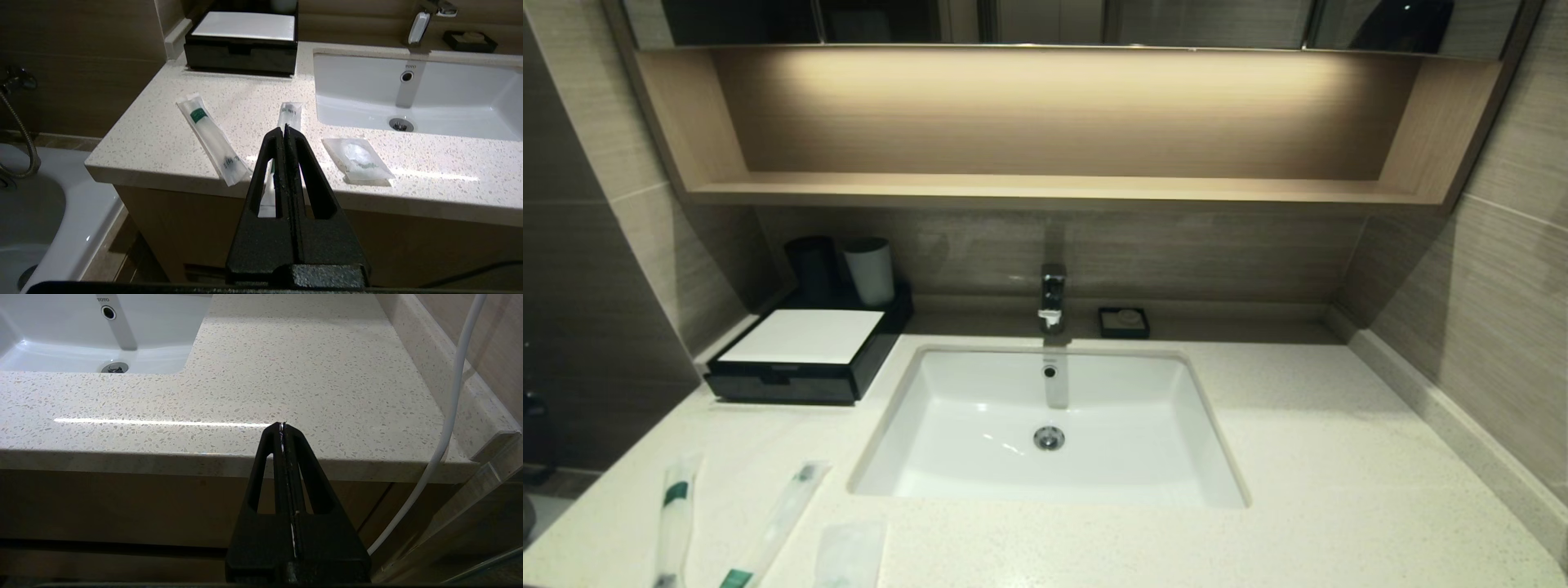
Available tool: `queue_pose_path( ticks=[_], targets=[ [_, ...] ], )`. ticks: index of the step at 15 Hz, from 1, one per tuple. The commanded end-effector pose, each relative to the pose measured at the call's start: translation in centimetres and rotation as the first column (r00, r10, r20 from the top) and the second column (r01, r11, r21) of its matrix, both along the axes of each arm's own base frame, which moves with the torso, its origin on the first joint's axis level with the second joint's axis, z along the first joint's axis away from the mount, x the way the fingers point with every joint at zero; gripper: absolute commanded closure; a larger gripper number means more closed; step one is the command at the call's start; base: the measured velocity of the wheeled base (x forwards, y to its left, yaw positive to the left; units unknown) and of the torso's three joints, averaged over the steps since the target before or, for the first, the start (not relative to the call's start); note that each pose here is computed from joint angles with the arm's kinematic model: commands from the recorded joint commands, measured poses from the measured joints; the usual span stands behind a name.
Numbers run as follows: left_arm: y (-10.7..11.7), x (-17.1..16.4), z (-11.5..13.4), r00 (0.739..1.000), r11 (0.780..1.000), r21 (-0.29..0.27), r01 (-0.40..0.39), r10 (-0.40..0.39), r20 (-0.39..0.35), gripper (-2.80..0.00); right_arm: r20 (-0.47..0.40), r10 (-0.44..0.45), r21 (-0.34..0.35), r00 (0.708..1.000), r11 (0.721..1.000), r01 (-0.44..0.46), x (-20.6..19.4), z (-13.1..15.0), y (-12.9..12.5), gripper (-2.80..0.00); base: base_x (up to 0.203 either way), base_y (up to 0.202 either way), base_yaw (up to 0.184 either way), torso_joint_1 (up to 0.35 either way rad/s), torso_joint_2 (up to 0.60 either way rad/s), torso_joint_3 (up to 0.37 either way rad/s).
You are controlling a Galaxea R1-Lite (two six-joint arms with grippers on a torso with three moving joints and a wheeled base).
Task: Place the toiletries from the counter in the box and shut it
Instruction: Open the drawer
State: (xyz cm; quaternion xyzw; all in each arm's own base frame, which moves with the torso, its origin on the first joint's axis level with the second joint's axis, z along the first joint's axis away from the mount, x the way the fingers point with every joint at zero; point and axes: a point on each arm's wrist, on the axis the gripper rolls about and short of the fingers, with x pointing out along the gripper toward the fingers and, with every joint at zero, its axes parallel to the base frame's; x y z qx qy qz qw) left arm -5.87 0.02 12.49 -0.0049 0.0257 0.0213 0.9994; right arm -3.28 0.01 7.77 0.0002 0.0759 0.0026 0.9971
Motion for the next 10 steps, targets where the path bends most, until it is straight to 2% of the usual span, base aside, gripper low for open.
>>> queue_pose_path(
  ticks=[1,3,4,6,8,10],
  targets=[
    [0.0,-0.1,0.4,1.000,1.000,0.001,-0.012,0.012,0.026,0.00,-0.001,0.001,0.000,1.000,1.000,-0.001,0.0,0.0,0.0,0.00,0.000,0.000,0.000,0.000,0.00,0.000],
    [0.1,-0.6,1.0,0.999,0.999,0.025,-0.032,0.031,0.040,0.00,-0.001,0.001,0.000,1.000,1.000,-0.001,0.0,0.0,0.0,0.00,0.000,0.000,0.000,0.000,0.00,0.000],
    [0.1,-0.7,1.0,0.998,0.997,0.060,-0.056,0.054,0.029,0.00,-0.001,0.001,0.000,1.000,1.000,-0.001,0.0,0.0,0.0,0.00,0.000,0.000,0.000,0.000,0.00,0.000],
    [0.3,-1.2,1.9,0.991,0.979,0.158,-0.132,0.126,0.052,0.00,-0.001,0.001,0.000,1.000,1.000,-0.001,0.0,0.0,0.0,0.00,0.000,0.000,0.000,0.000,0.00,0.000],
    [0.3,-1.0,3.8,0.990,0.977,0.163,-0.137,0.130,0.053,0.00,-0.002,0.001,0.000,1.000,1.000,-0.001,0.0,0.0,0.0,0.00,0.000,0.000,0.000,0.000,0.00,0.000],
    [0.3,0.0,6.9,0.991,0.983,0.126,-0.134,0.133,0.019,0.00,-0.001,0.001,0.000,1.000,1.000,-0.001,0.0,0.0,0.0,0.00,0.000,0.000,0.000,0.000,0.00,0.000]
  ],
)
